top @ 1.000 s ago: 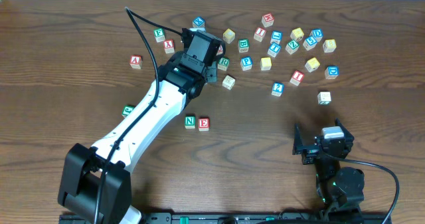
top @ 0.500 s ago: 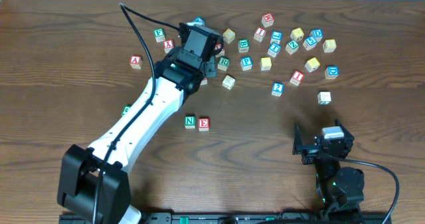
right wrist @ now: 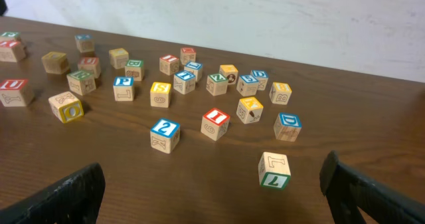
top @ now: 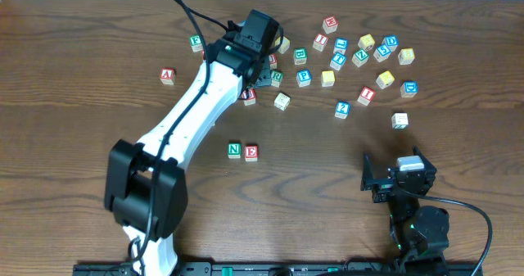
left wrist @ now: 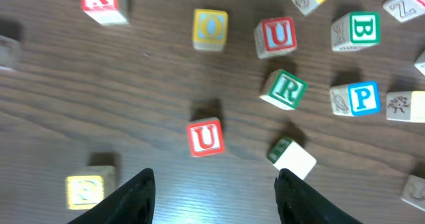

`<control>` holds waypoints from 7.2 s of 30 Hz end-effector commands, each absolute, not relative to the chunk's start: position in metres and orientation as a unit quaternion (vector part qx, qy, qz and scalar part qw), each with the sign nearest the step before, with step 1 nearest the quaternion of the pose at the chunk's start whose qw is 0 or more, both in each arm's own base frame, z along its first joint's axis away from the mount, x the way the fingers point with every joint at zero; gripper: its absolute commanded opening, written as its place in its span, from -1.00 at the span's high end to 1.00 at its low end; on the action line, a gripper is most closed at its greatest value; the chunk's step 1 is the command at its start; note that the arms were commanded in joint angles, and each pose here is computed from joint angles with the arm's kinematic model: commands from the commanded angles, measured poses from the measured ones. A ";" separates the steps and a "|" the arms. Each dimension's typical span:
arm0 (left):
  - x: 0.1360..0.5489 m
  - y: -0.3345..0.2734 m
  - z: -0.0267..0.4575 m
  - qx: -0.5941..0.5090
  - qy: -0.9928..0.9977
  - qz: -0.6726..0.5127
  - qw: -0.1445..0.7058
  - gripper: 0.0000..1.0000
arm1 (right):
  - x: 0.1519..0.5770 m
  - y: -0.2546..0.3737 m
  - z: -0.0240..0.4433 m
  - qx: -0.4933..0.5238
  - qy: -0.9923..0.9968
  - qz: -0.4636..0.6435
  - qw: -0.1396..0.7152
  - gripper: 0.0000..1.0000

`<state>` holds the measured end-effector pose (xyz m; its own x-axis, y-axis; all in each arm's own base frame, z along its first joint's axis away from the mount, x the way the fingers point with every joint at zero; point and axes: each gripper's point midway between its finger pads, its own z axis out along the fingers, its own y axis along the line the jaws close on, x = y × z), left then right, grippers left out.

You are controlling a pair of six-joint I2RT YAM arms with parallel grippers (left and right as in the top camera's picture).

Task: Spell out NEURIPS
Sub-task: 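Open the left gripper, rise, and move over the red U block, then lower the left gripper around the red U block and close, then lift the red U block and carry it toward the N and E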

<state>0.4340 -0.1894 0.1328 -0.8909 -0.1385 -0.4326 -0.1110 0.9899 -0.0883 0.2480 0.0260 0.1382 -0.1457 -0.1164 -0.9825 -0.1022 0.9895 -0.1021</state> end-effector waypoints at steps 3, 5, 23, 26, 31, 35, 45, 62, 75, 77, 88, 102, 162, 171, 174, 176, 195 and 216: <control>0.440 -0.206 0.127 -0.095 0.974 -0.069 0.192 -0.14 | 0.248 0.025 0.138 -0.069 0.757 -0.005 0.649 -0.98; 0.439 -0.207 0.119 -0.097 0.977 -0.065 0.176 -0.13 | 0.248 0.025 0.138 -0.069 0.757 -0.005 0.649 -0.98; 0.432 -0.184 0.089 -0.133 0.984 -0.039 0.110 -0.09 | 0.248 0.025 0.138 -0.069 0.757 -0.005 0.649 -0.98; 0.432 -0.184 0.086 -0.133 0.985 -0.039 0.107 -0.05 | 0.248 0.025 0.138 -0.069 0.757 -0.005 0.649 -0.98; 0.432 -0.184 0.075 -0.133 0.986 -0.034 0.099 -0.06 | 0.248 0.025 0.138 -0.069 0.757 -0.005 0.649 -0.98; 0.434 -0.186 0.067 -0.132 0.986 -0.034 0.095 -0.06 | 0.248 0.025 0.138 -0.069 0.757 -0.005 0.649 -0.99; 0.435 -0.186 0.058 -0.132 0.987 -0.029 0.089 -0.06 | 0.248 0.025 0.138 -0.069 0.757 -0.005 0.649 -0.99; 0.437 -0.189 0.038 -0.126 0.989 -0.027 0.078 -0.05 | 0.248 0.025 0.138 -0.069 0.757 -0.005 0.649 -0.99; 0.440 -0.191 0.038 -0.125 0.988 -0.030 0.085 -0.04 | 0.248 0.025 0.138 -0.069 0.757 -0.005 0.649 -0.99; 0.440 -0.190 0.038 -0.125 0.988 -0.029 0.085 -0.04 | 0.248 0.025 0.138 -0.069 0.757 -0.005 0.649 -0.98; 0.438 -0.189 0.027 -0.123 0.989 -0.022 0.075 -0.04 | 0.248 0.025 0.138 -0.069 0.757 -0.005 0.649 -0.98; 0.445 -0.192 0.023 -0.124 0.988 -0.028 0.085 -0.04 | 0.248 0.025 0.138 -0.069 0.757 -0.005 0.649 -0.99; 0.444 -0.187 0.022 -0.119 0.989 -0.013 0.086 0.40 | 0.248 0.025 0.138 -0.069 0.757 -0.005 0.649 -0.99; 0.442 -0.186 0.022 -0.118 0.989 -0.011 0.083 0.47 | 0.248 0.025 0.138 -0.069 0.757 -0.005 0.649 -0.99; 0.442 -0.186 0.022 -0.111 0.990 -0.011 0.084 0.49 | 0.248 0.025 0.138 -0.069 0.757 -0.005 0.649 -0.99; 0.443 -0.186 0.023 -0.109 0.990 -0.011 0.084 0.51 | 0.248 0.025 0.138 -0.069 0.757 -0.005 0.649 -0.99; 0.452 -0.184 0.115 -0.096 0.979 -0.042 0.177 0.53 | 0.248 0.025 0.138 -0.069 0.757 -0.005 0.649 -0.99; 0.380 -0.219 0.192 0.015 0.967 0.043 0.252 0.85 | 0.248 0.025 0.138 -0.069 0.757 -0.005 0.649 -0.99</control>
<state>0.3867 -0.2108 0.1905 -0.8907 -0.0175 -0.4542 -0.0314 0.9992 0.0231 0.2480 0.0260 0.1382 -0.1457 -0.1164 -0.9825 -0.1022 0.9895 -0.1021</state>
